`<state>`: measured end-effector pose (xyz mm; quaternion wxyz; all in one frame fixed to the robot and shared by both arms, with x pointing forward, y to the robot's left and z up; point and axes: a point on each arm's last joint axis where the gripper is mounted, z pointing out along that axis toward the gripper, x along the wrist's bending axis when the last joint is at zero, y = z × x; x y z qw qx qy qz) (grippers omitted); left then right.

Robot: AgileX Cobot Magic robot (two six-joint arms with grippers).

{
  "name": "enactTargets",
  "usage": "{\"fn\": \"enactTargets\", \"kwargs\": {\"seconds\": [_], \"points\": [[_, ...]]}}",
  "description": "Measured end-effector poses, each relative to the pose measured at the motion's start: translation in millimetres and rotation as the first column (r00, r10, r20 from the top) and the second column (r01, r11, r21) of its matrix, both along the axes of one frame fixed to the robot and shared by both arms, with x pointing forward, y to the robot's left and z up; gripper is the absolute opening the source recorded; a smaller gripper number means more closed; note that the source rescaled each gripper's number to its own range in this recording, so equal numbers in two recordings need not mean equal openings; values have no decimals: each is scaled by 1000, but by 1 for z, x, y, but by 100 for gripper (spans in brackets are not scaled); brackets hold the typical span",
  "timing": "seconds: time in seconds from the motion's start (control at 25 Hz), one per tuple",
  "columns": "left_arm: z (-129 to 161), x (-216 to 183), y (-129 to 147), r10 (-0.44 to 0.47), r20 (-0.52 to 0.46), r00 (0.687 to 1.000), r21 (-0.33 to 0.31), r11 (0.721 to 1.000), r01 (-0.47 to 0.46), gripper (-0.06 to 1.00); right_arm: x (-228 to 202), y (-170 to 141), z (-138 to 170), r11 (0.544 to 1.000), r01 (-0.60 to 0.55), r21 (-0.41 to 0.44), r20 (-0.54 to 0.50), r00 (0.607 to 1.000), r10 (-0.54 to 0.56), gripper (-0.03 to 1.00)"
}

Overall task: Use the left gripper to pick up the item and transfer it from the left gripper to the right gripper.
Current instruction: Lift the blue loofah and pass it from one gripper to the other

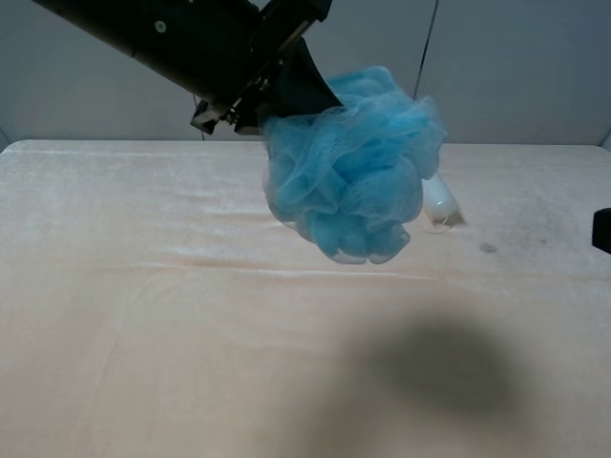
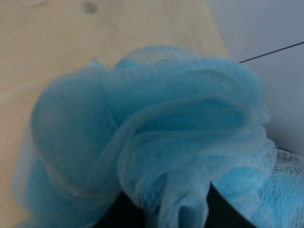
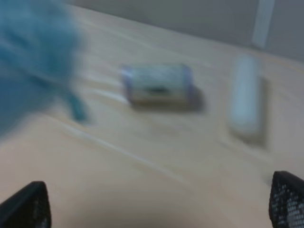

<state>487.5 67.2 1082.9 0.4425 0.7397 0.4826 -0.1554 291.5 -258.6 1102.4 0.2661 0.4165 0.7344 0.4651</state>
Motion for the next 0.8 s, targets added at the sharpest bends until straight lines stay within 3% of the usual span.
{"fn": "enactTargets", "kwargs": {"seconds": [0.24,0.52,0.8], "points": [[-21,-1,-25,-62,-45,997,-37,997,61,5,6,10,6,989,-148,-14,72,986,148,100],[-35,-12,-50,-90,-44,995,-24,996,89,5,15,23,0,957,-287,-37,11,958,288,100],[-31,-12,-56,-55,-30,998,-54,997,53,4,34,40,-7,921,-380,-82,-28,925,379,100]]}}
